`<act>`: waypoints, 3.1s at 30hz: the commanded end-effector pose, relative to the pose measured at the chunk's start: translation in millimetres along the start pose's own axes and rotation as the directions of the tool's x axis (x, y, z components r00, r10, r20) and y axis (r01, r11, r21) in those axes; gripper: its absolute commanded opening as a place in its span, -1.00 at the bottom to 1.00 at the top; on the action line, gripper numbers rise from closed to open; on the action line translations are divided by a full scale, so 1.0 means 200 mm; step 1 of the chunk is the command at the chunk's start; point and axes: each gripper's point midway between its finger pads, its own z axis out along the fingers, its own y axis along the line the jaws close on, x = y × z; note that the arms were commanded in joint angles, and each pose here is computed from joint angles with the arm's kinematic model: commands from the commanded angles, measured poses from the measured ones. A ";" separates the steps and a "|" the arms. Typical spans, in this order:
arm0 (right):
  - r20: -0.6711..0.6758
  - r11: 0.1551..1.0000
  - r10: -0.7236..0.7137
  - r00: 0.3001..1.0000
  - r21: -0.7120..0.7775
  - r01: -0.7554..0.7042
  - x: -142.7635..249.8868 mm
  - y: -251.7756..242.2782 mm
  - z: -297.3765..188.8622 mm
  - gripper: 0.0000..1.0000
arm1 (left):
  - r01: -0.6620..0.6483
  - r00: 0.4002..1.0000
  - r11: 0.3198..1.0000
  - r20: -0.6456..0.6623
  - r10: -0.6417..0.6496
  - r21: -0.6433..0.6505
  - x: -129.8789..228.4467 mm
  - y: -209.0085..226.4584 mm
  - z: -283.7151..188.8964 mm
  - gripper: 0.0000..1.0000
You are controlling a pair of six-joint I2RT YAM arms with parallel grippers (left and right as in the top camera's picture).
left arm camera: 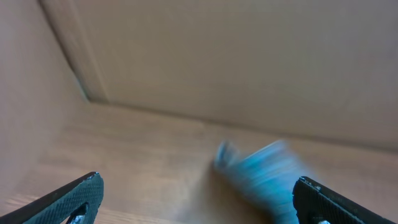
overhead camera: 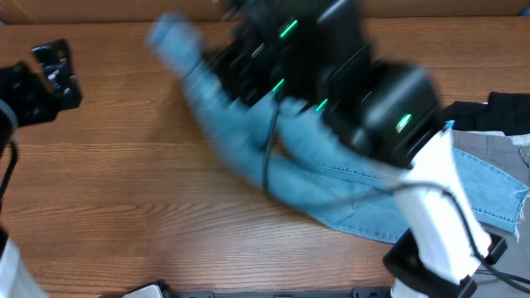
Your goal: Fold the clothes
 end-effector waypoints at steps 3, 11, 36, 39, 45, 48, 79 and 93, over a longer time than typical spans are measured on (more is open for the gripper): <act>0.072 0.941 -0.063 0.995 0.337 0.035 -0.06 -0.13 -0.17 0.68 | -0.029 0.995 0.998 0.093 0.035 -0.064 -0.08 0.03 -0.16 1.00; 0.269 0.918 0.019 0.963 0.378 -0.123 -0.24 -0.29 -0.51 0.76 | 0.012 0.996 0.998 -0.084 -0.007 0.056 0.08 -0.03 0.00 1.00; 0.372 0.874 0.157 0.915 0.378 -0.304 -0.22 -0.40 -0.84 0.75 | -0.074 0.608 0.974 -0.765 0.214 0.214 1.46 -0.13 1.90 0.95; 0.356 0.873 0.158 0.921 0.386 -0.299 -0.20 -0.40 -0.84 0.75 | -0.025 0.604 0.968 -0.768 0.213 0.248 1.61 -0.16 2.02 0.88; 0.328 0.870 0.161 0.931 0.398 -0.290 -0.16 -0.41 -0.83 0.74 | 0.000 0.617 0.962 -0.758 0.214 0.272 1.78 -0.17 2.20 0.77; 0.318 0.869 0.162 0.934 0.402 -0.287 -0.15 -0.41 -0.83 0.74 | -0.001 0.626 0.963 -0.751 0.211 0.270 1.82 -0.17 2.25 0.72; 0.317 0.868 0.161 0.935 0.406 -0.287 -0.15 -0.41 -0.83 0.74 | 0.174 0.731 0.807 -0.475 -0.490 -0.564 1.26 1.43 1.80 -0.80; 0.344 0.843 0.208 0.916 0.411 -0.346 -0.15 -0.46 -0.83 0.90 | 0.255 0.869 0.911 -0.335 -0.363 -0.325 0.63 1.31 1.39 0.05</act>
